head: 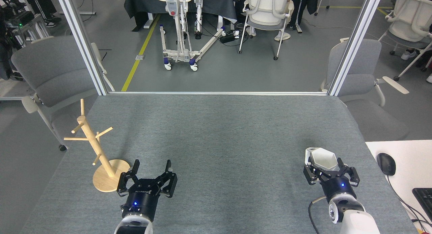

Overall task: Hang cup on storage rack
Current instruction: 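Close the right gripper on the white cup's rim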

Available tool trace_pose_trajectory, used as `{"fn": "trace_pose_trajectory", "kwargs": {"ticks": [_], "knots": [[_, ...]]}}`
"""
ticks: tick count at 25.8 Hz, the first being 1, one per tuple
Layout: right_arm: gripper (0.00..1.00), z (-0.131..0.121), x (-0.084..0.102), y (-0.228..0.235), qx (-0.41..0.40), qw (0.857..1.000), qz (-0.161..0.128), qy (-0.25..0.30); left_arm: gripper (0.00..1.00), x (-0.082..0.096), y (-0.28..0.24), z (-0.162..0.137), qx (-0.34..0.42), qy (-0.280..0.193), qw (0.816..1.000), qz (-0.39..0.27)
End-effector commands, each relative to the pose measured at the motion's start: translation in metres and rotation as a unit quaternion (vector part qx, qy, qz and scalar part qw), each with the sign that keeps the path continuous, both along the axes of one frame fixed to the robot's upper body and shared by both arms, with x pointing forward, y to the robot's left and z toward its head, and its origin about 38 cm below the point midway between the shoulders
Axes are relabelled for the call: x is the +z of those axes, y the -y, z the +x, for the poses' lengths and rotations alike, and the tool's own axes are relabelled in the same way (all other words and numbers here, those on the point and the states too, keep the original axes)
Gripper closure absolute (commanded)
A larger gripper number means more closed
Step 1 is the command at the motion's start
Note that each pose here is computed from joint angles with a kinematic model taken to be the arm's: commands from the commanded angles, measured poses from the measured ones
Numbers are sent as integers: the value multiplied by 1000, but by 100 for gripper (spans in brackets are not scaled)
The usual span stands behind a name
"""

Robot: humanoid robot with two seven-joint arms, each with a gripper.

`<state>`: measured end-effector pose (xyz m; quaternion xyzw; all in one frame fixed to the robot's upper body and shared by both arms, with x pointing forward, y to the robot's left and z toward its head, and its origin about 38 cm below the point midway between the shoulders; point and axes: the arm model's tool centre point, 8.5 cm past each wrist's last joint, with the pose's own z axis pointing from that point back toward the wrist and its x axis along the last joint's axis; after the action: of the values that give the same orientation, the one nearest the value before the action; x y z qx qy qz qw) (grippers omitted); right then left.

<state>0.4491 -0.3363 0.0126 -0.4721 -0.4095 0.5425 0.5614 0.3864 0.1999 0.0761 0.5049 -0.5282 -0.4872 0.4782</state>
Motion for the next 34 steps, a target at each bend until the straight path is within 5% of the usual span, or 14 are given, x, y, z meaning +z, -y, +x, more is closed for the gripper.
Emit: {"fn": "trace_pose_trajectory", "kwargs": {"ticks": [1, 34], "knots": [[0, 2, -1, 0, -1, 1000, 1, -1, 0, -1, -1, 0, 0, -1, 1000, 0], [0, 7, -11, -1, -5, 1000, 0, -16, 0, 0, -1, -1, 2, 0, 1000, 0]]}}
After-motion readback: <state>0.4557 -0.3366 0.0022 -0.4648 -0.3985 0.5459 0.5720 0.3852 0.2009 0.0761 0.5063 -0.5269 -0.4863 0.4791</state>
